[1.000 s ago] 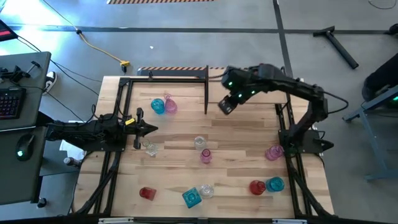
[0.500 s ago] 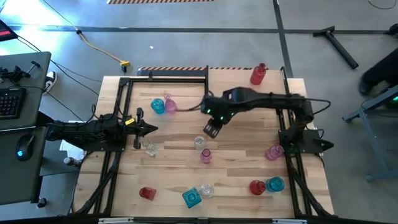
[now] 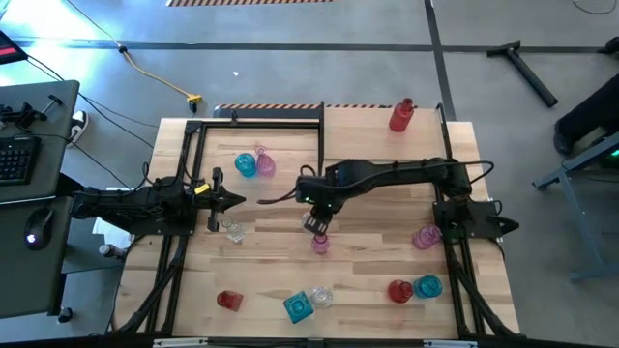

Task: Sort vases onto shelf
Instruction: Put the top right transparent vase on the shelf

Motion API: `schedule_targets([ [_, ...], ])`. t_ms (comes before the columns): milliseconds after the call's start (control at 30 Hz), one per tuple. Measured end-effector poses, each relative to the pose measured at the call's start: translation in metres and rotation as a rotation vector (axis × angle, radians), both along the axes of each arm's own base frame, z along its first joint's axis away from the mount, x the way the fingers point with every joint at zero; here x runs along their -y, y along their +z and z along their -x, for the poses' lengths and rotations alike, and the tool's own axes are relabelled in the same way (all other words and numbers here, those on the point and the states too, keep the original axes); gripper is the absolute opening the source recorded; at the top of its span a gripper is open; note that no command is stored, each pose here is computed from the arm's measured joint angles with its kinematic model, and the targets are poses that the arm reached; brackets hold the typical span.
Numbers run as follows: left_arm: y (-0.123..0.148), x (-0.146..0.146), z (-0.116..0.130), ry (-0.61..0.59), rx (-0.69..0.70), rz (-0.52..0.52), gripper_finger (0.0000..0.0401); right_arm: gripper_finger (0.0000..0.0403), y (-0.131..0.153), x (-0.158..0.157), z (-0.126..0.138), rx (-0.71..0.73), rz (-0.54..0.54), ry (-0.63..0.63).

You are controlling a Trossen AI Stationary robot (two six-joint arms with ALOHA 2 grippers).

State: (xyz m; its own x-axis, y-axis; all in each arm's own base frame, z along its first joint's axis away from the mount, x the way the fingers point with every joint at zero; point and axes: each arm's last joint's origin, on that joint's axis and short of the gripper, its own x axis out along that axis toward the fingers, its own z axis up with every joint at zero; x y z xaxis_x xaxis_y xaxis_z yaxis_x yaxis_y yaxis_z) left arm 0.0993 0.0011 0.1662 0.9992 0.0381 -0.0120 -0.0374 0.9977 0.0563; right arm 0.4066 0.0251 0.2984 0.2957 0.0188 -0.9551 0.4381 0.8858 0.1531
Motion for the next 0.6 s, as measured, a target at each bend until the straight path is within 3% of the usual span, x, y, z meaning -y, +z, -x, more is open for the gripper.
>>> schedule_targets([
  [600, 0.000, 0.000, 0.000, 0.000, 0.000, 0.000, 0.0001, 0.0103, -0.029, 0.014, -0.020, -0.021, 0.004, -0.028],
])
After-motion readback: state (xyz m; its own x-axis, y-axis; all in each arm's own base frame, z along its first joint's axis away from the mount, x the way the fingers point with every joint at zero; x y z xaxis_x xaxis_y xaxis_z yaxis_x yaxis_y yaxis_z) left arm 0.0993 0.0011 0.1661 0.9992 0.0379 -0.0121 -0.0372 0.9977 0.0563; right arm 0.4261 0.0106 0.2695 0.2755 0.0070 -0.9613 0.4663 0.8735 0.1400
